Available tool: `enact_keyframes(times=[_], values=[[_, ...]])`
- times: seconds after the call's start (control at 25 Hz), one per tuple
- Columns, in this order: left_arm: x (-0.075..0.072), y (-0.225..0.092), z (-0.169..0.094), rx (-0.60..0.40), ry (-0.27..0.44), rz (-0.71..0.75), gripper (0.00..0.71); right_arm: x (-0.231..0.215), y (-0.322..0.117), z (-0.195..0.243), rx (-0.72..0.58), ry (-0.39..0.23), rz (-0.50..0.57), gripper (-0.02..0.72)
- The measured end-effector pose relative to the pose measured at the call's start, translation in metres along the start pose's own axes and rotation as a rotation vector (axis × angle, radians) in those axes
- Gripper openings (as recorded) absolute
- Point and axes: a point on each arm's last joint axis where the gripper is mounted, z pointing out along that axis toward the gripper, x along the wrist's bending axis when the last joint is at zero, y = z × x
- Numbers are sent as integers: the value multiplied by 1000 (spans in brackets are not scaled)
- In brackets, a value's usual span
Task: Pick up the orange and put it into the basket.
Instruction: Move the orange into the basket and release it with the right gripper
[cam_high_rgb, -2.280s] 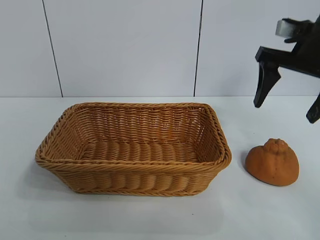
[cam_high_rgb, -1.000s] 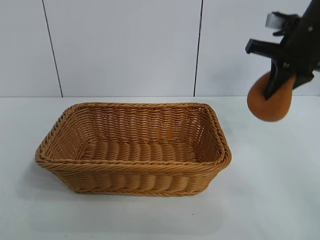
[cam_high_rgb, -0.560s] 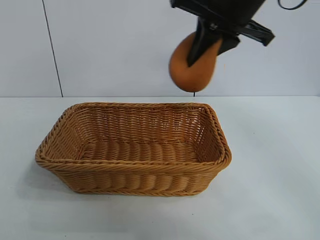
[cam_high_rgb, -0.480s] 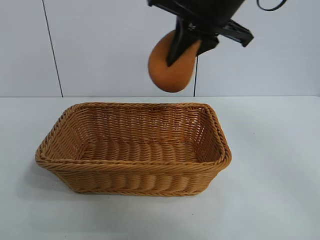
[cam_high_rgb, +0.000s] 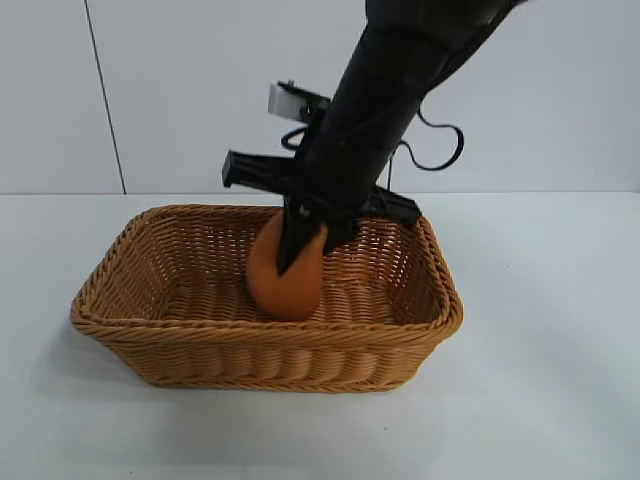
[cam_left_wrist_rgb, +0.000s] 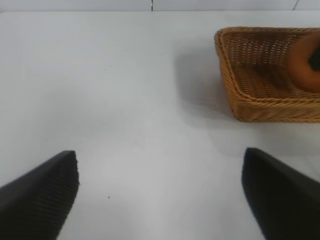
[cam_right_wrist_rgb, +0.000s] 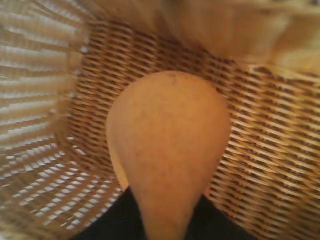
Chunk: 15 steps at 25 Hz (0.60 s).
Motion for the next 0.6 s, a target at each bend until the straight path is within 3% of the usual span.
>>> enact_keyframes(times=[0.08,0.16,0.2,0.32,0.4,0.6], values=[[0,0,0,0,0,0,633,-3,-1,11,15,-7,6,43],[0,0,0,0,0,0,633,-4,-2,13,19,-6,10,104],[0,0,0,0,0,0,633,-4,-2,13,20,-5,11,157],[0,0,0,0,0,0,633,-3,-1,12,21,-4,11,417],[0,0,0,0,0,0,633,-1,1,9,25,0,6,524],[0,0,0,0,0,0,633,9,15,-11,40,0,-41,581]])
